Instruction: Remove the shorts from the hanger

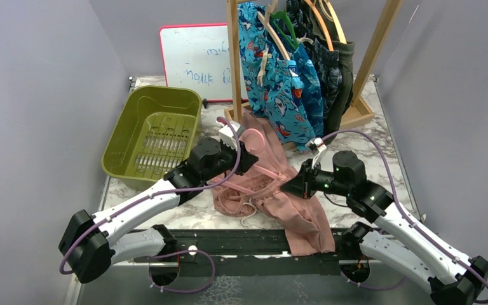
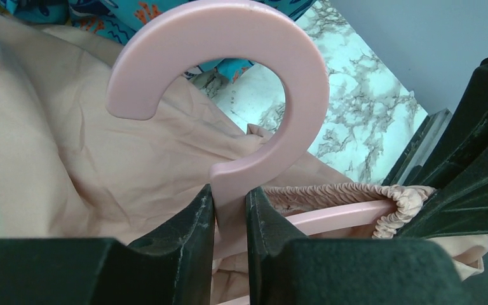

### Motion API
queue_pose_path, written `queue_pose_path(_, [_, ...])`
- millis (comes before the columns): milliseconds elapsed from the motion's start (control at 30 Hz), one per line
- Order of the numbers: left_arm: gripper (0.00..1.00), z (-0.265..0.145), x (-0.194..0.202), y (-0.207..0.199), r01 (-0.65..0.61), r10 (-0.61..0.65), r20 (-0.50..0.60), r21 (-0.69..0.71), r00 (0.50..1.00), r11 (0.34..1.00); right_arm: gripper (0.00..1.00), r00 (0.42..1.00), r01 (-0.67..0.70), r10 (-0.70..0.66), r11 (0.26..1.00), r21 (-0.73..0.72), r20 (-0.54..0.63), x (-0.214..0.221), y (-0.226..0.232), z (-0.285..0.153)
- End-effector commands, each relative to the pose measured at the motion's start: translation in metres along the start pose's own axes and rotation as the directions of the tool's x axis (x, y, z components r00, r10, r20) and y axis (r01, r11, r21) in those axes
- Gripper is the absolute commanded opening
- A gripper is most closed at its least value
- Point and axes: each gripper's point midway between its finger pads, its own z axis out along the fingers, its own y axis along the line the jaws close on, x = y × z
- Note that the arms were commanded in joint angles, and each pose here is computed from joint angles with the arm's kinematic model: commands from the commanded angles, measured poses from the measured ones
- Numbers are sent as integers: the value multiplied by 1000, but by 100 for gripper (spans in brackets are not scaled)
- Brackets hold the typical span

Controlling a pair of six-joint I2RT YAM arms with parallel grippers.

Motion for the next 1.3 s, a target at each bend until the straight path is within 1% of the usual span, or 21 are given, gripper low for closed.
queue_pose_path(0, [0, -1, -25, -19, -51, 49, 35, 63, 998, 997, 15, 999, -3, 1, 999, 53, 39, -12, 0, -10])
queue_pose_path(33, [0, -1, -26, -19, -52, 50, 32, 61, 998, 997, 23, 999, -4, 1, 998, 57, 44, -13, -1, -11])
queue_pose_path(100, [0, 0, -27, -18, -55, 53, 28, 54, 998, 997, 33, 999, -10, 7, 998, 66, 53, -15, -1, -13])
queue_pose_path(133, [0, 0, -28, -18, -56, 55, 26, 50, 998, 997, 42, 998, -11, 7, 997, 78, 57, -15, -2, -14])
queue_pose_path(167, [0, 0, -29, -17, -59, 58, 27, 44, 998, 997, 47, 998, -13, 7, 996, 91, 62, -16, -4, -16])
queue_pose_path(200, [0, 0, -30, -16, -62, 61, 27, 37, 998, 997, 48, 998, -15, 8, 994, 108, 68, -18, -6, -18])
queue_pose_path(300, [0, 0, -35, -14, -73, 73, 27, 18, 997, 997, 44, 997, -7, -4, 988, 154, 73, -18, -12, -23])
queue_pose_path(333, [0, 0, -37, -14, -81, 81, 24, 11, 996, 997, 43, 997, -15, 1, 983, 183, 75, -18, -17, -26])
queue_pose_path(367, [0, 0, -41, -13, -89, 89, 23, 5, 996, 996, 39, 996, -23, 5, 976, 217, 84, -20, -21, -29])
queue_pose_path(433, [0, 0, -48, -15, -103, 103, 24, 3, 994, 995, 24, 994, -48, 17, 955, 293, 108, -22, -32, -37])
queue_pose_path(467, [0, -1, -52, -16, -109, 109, 29, 4, 994, 994, 19, 992, -57, 17, 945, 322, 128, -25, -36, -41])
queue_pose_path(500, [0, -1, -56, -18, -112, 112, 32, 5, 993, 994, 16, 989, -63, 12, 936, 345, 149, -27, -40, -45])
queue_pose_path(633, [0, 2, -68, -22, -122, 122, 51, 8, 991, 992, 16, 971, -119, 14, 893, 433, 239, -35, -53, -65])
queue_pose_path(733, [0, 2, -78, -21, -129, 130, 59, -16, 990, 992, 13, 954, -165, 16, 861, 482, 298, -40, -60, -81])
queue_pose_path(800, [0, 1, -86, -17, -127, 131, 64, -51, 989, 991, 12, 938, -207, 28, 845, 493, 347, -42, -63, -90])
queue_pose_path(867, [0, -1, -93, -17, -128, 133, 79, -66, 988, 990, 12, 923, -229, 33, 848, 479, 383, -46, -59, -96])
queue_pose_path(967, [0, -2, -103, -20, -138, 144, 100, -66, 985, 988, 12, 916, -215, 23, 871, 442, 400, -50, -51, -98])
queue_pose_path(1033, [0, -3, -106, -17, -147, 155, 102, -84, 983, 986, 15, 918, -213, 28, 876, 432, 396, -47, -49, -98])
queue_pose_path(1167, [0, -4, -112, -8, -155, 170, 104, -143, 980, 978, 13, 916, -220, 40, 883, 414, 400, -45, -47, -99])
queue_pose_path(1267, [0, -8, -121, -7, -161, 182, 122, -165, 976, 973, 10, 900, -267, 61, 859, 436, 432, -43, -53, -107])
